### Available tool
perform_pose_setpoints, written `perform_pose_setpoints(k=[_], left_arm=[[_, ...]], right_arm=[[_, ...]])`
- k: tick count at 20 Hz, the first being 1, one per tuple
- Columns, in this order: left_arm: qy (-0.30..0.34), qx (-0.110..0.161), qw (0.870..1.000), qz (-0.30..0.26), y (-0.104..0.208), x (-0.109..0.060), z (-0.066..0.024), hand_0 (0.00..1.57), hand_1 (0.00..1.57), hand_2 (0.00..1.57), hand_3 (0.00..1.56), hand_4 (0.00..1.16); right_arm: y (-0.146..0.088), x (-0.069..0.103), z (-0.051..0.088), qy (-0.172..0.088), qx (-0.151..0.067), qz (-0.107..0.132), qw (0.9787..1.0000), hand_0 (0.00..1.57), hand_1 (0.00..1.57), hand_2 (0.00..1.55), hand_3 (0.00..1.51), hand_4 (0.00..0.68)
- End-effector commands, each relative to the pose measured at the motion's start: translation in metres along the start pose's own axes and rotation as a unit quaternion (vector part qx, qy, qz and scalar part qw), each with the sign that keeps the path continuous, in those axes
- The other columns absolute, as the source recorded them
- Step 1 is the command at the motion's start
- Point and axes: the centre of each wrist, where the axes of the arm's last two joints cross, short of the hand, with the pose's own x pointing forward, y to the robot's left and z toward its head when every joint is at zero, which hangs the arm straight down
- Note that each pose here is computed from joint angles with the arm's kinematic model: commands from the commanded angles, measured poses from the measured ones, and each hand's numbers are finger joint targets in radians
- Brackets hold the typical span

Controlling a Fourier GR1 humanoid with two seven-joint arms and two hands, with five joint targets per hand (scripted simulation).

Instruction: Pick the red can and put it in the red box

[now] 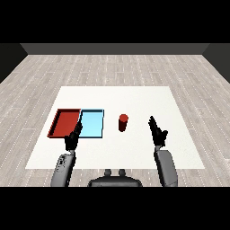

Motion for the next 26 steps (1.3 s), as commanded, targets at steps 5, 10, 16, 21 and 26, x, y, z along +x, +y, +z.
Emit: perform_pose_setpoints(k=[5, 10, 16, 21, 26], left_arm=[[-0.022, 0.003, 1.0, 0.007, 0.009, 0.007, -0.0067, 0.0, 0.0, 0.0, 0.0, 0.0], [-0.245, 0.018, 0.967, 0.063, 0.017, 0.026, -0.0073, 0.0, 0.0, 0.0, 0.0, 0.0], [-0.252, 0.011, 0.966, 0.061, -0.001, 0.012, -0.0081, 0.0, 0.0, 0.0, 0.0, 0.0], [-0.25, 0.013, 0.965, 0.072, 0.005, 0.009, -0.0026, 0.0, 0.0, 0.0, 0.0, 0.0], [-0.25, 0.007, 0.965, 0.075, 0.016, 0.014, 0.0043, 0.0, 0.0, 0.0, 0.0, 0.0]], right_arm=[[-0.044, 0.0, -0.005, -0.017, -0.007, -0.003, 0.9998, 0.0, 0.0, 0.0, 0.0, 0.0], [-0.041, 0.028, -0.014, -0.174, 0.03, -0.044, 0.9833, 0.0, 0.0, 0.0, 0.0, 0.0], [-0.068, 0.022, -0.014, -0.184, 0.039, -0.047, 0.981, 0.0, 0.0, 0.0, 0.0, 0.0], [-0.035, 0.007, -0.007, -0.177, 0.038, -0.047, 0.9824, 0.0, 0.0, 0.0, 0.0, 0.0], [-0.046, -0.009, -0.01, -0.175, 0.032, -0.055, 0.9826, 0.0, 0.0, 0.0, 0.0, 0.0]])
